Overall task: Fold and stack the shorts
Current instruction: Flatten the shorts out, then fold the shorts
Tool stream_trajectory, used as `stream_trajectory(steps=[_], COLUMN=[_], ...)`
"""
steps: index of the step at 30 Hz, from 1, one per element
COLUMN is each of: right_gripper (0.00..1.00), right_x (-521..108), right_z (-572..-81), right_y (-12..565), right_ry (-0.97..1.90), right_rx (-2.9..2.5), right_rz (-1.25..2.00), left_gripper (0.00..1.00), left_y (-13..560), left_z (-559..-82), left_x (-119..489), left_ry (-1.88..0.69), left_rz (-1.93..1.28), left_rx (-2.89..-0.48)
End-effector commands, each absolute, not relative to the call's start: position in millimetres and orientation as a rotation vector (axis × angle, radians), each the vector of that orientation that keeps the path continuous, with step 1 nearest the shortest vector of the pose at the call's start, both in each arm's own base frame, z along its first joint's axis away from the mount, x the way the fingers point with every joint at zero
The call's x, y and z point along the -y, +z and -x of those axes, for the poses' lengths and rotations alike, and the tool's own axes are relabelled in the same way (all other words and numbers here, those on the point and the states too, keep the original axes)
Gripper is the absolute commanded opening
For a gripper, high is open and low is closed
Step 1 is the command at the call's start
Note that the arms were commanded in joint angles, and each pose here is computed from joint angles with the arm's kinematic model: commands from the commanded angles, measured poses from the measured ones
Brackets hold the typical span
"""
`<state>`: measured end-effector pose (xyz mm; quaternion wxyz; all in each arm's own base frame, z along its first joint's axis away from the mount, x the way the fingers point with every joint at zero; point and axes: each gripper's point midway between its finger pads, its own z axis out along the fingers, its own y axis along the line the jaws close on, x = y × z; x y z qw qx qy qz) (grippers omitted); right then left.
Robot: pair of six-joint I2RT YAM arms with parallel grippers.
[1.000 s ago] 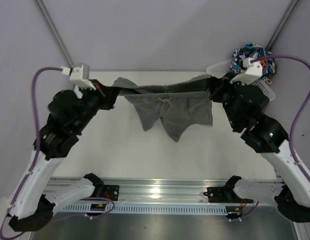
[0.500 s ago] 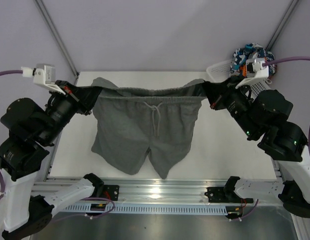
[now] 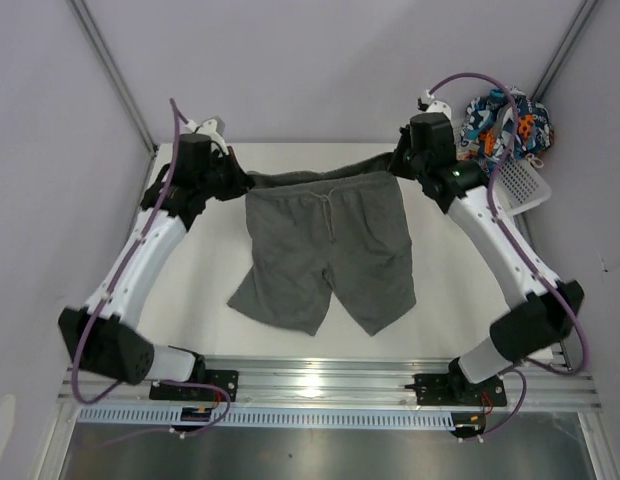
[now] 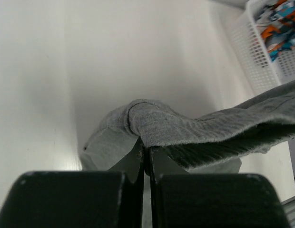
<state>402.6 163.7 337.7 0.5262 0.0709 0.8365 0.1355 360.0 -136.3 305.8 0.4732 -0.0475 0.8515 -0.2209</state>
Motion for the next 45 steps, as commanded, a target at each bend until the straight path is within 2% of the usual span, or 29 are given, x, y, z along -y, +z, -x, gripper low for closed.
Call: stream_trajectory(steps=[1, 2, 3, 5, 6, 7, 8, 9, 10, 11, 12, 13, 14, 15, 16, 17, 18, 19, 20, 23, 30, 37, 45], right_gripper=[0.0, 0.0, 0.0, 0.0, 0.0, 0.0, 0.03, 0.37, 0.59, 0.73, 0.79, 0.8, 0.8, 0.79, 0.79, 0.78, 0.75, 0.74, 0.7, 0.6, 0.45, 0.43, 0.56], right_x=[-175.7, -179.4, -188.9, -199.5, -210.1, -218.9, -222.4, -225.7, -231.8, -233.0, -240.2, -243.3, -246.9, -248.6, -263.8, -269.6, -276.2, -292.0, -300.3, -340.7, -426.4, -478.8, -513.0], right_z=[-460.9, -479.8, -506.0, -535.9, -551.3, -574.6, -585.4, -595.8, -609.9, -609.2, -608.3, -604.4, -597.7, -589.1, -574.6, -560.1, -547.7, -524.5, -507.8, -450.9, -337.6, -271.6, -229.8], right_y=[331.9, 343.8, 312.3, 303.2, 332.9, 301.4, 303.3, 331.9, 303.8, 296.9, 310.6, 305.9, 306.1, 270.4, 264.7, 293.7, 286.2, 254.5, 262.7, 229.9, 159.7, 119.8, 87.4], right_ry=[0.483, 0.53, 0.53, 0.543, 0.597, 0.585, 0.59, 0.612, 0.603, 0.594, 0.596, 0.571, 0.548, 0.495, 0.484, 0.496, 0.494, 0.496, 0.532, 0.637, 0.633, 0.615, 0.498], right_rx=[-1.941, -1.897, -1.947, -1.935, -1.86, -1.901, -1.89, -1.822, -1.869, -1.909, -1.886, -1.904, -1.91, -1.985, -1.992, -1.915, -1.926, -1.992, -1.978, -2.068, -2.196, -2.24, -2.261], right_rz=[-0.207, -0.202, -0.195, -0.177, -0.138, -0.125, -0.117, -0.102, -0.1, -0.096, -0.082, -0.056, -0.036, -0.023, 0.02, 0.083, 0.126, 0.191, 0.254, 0.411, 0.567, 0.644, 0.635], left_gripper=[0.0, 0.0, 0.0, 0.0, 0.0, 0.0, 0.0, 0.0, 0.04, 0.12, 0.26, 0.51, 0.58, 0.62, 0.68, 0.73, 0.78, 0.86, 0.86, 0.87, 0.86, 0.87, 0.86], left_y=[307.1, 284.3, 275.2, 272.5, 254.2, 254.2, 257.8, 230.0, 232.1, 228.2, 199.3, 193.5, 187.1, 177.7, 174.9, 165.6, 164.7, 170.0, 171.2, 174.1, 186.9, 193.4, 191.9], left_z=[-410.0, -431.1, -442.8, -467.7, -484.3, -496.8, -508.5, -522.9, -536.6, -546.7, -556.5, -564.4, -566.1, -569.3, -569.7, -565.2, -565.5, -564.0, -563.2, -553.8, -521.6, -503.2, -478.6], left_x=[132.1, 132.1, 129.8, 121.8, 118.9, 110.3, 108.5, 105.6, 95.2, 91.5, 86.9, 74.6, 75.3, 76.0, 62.2, 57.5, 52.0, 45.3, 40.6, 30.0, 28.8, 17.7, -3.1], left_ry=[-0.635, -0.626, -0.624, -0.63, -0.624, -0.625, -0.636, -0.628, -0.629, -0.637, -0.637, -0.65, -0.692, -0.705, -0.693, -0.679, -0.654, -0.639, -0.631, -0.617, -0.598, -0.572, -0.673], left_rz=[0.192, 0.221, 0.241, 0.291, 0.32, 0.359, 0.365, 0.399, 0.439, 0.457, 0.499, 0.56, 0.566, 0.578, 0.614, 0.632, 0.645, 0.648, 0.653, 0.662, 0.647, 0.666, 0.744], left_rx=[-2.002, -2.05, -2.058, -2.039, -2.058, -2.041, -2.023, -2.07, -2.052, -2.051, -2.097, -2.09, -2.099, -2.105, -2.096, -2.105, -2.093, -2.076, -2.072, -2.079, -2.055, -2.1, -2.084])
